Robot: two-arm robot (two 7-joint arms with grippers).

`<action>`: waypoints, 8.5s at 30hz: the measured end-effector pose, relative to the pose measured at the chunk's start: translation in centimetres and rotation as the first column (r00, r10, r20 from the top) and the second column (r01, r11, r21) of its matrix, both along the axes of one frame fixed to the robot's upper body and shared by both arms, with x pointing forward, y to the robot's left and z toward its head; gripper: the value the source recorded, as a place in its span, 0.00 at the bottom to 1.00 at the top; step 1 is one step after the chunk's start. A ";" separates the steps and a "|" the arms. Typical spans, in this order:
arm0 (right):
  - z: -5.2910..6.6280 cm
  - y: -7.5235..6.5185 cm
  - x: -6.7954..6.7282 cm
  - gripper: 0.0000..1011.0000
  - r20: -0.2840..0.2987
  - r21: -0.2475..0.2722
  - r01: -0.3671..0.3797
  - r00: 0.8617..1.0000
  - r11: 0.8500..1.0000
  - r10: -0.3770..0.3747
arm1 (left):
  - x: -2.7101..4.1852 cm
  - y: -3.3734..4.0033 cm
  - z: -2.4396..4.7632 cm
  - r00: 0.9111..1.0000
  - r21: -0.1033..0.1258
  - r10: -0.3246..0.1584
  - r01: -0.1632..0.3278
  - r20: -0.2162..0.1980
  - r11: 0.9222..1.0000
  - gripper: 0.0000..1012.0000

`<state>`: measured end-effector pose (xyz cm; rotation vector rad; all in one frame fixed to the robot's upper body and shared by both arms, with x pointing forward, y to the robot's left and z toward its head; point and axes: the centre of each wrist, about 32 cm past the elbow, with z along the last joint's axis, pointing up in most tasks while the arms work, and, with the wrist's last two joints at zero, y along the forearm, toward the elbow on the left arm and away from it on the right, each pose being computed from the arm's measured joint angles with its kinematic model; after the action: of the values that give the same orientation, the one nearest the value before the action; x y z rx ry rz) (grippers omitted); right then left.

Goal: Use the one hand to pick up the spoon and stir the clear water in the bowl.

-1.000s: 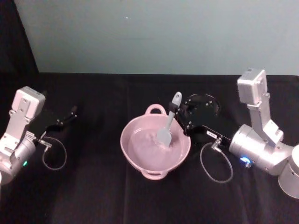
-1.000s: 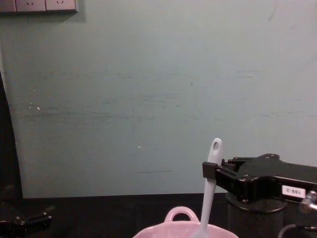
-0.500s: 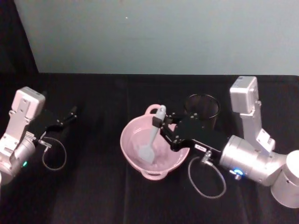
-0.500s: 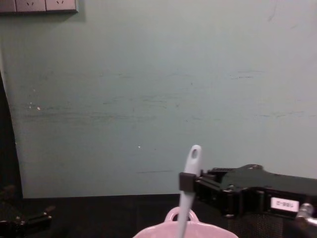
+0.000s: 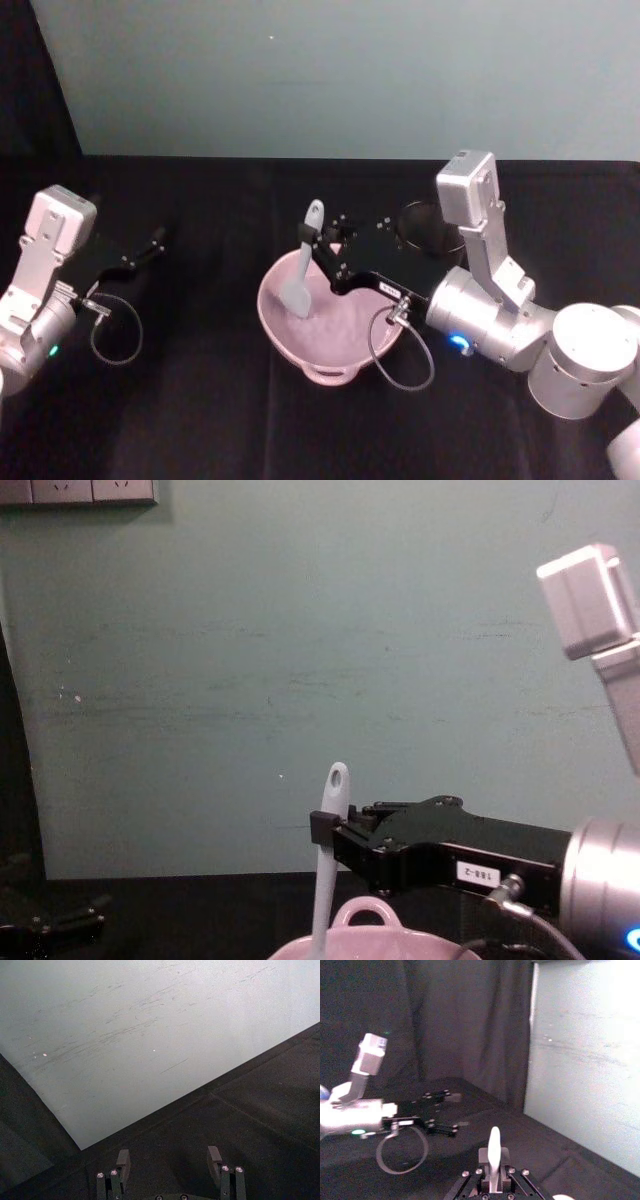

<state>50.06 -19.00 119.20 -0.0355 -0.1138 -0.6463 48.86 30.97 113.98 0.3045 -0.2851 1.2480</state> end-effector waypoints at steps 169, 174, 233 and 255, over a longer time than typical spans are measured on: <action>-0.2 -0.3 -1.5 0.12 -0.091 0.122 0.015 0.996 0.992 -0.004 | 0.00 0.00 0.00 1.000 0.000 0.000 0.000 0.000 1.000 1.00; -0.5 0.5 -0.5 0.12 -0.084 0.108 0.022 0.996 0.994 -0.013 | 0.00 0.00 0.00 1.000 0.000 0.000 0.000 0.000 1.000 1.00; -0.9 1.2 -2.0 0.12 -0.026 0.054 0.023 0.999 0.998 -0.021 | 0.00 0.00 0.00 1.000 0.000 0.000 0.000 0.000 1.000 1.00; -1.9 0.9 1.2 0.12 0.106 0.026 0.180 0.978 0.983 -0.182 | 0.00 0.00 0.00 1.000 0.000 0.000 0.000 0.000 1.000 1.00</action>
<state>51.29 -18.07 117.32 0.0047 -0.2118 -0.8316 48.86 30.97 113.98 0.3046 -0.2850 1.2479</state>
